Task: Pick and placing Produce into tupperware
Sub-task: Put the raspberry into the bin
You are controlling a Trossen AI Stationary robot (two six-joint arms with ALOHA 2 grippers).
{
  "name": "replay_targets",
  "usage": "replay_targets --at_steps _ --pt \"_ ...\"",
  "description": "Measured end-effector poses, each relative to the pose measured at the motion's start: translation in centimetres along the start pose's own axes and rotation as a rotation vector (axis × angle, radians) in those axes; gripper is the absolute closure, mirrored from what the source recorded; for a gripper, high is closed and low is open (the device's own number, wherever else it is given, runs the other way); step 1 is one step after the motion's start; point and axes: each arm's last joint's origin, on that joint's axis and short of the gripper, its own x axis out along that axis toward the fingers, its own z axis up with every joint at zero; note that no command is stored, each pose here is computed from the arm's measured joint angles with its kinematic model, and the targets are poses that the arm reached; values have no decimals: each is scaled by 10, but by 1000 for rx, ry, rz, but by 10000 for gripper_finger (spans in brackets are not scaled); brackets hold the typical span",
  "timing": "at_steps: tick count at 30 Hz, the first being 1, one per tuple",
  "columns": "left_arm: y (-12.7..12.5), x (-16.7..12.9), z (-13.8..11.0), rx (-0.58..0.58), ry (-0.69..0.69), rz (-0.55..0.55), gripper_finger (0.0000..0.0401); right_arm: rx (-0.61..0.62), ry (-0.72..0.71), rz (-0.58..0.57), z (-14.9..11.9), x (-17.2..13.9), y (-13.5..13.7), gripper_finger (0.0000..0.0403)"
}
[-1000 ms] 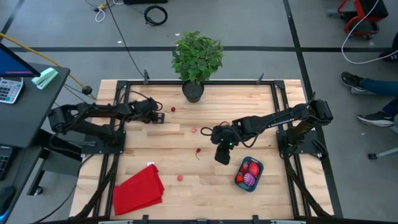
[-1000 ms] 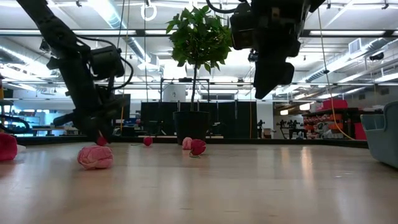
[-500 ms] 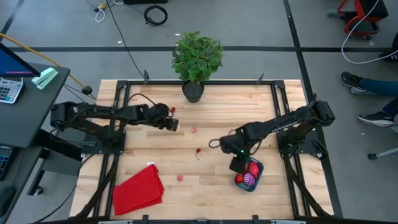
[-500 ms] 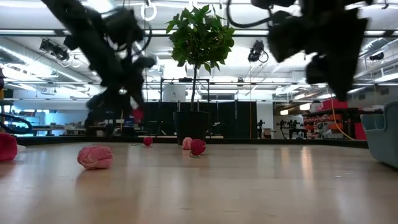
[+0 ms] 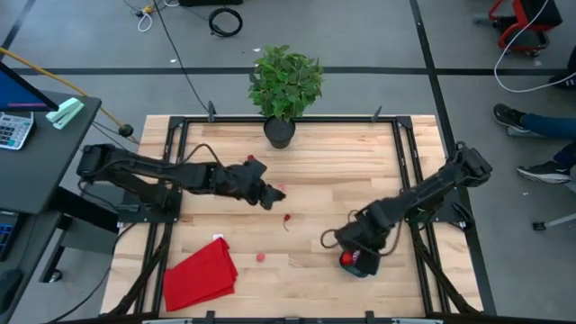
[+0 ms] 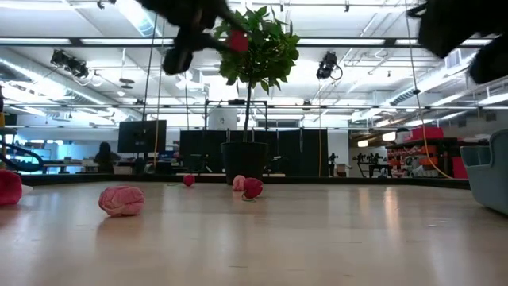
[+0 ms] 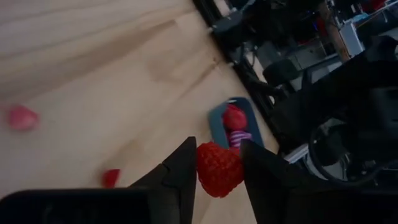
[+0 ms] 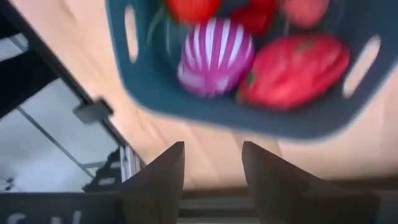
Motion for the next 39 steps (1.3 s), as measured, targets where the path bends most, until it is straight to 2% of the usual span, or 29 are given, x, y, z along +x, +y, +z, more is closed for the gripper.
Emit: replay_targets --at_steps 5,9,16,21,25,30,35,39 --pt "-23 24 -10 13 2 7 284 -2 8 -22 -34 4 14 233" --pt "-36 55 -18 26 22 28 285 -4 -29 -67 -56 21 24 233" --pt "-64 98 -14 56 27 -12 278 171 -224 -136 -69 64 14 233" --pt "-85 113 -8 98 21 -71 284 250 -344 -77 -63 89 2 233" --pt "-92 111 -3 98 10 -89 277 273 -412 -48 -57 99 -5 233" --pt "-91 110 -2 100 12 -77 280 257 -516 -65 -46 95 -9 233" --pt "-85 115 -5 101 29 -48 281 194 -605 18 -22 84 -5 233" --pt "-83 115 -2 102 27 -34 274 191 -659 30 -1 73 -11 233"
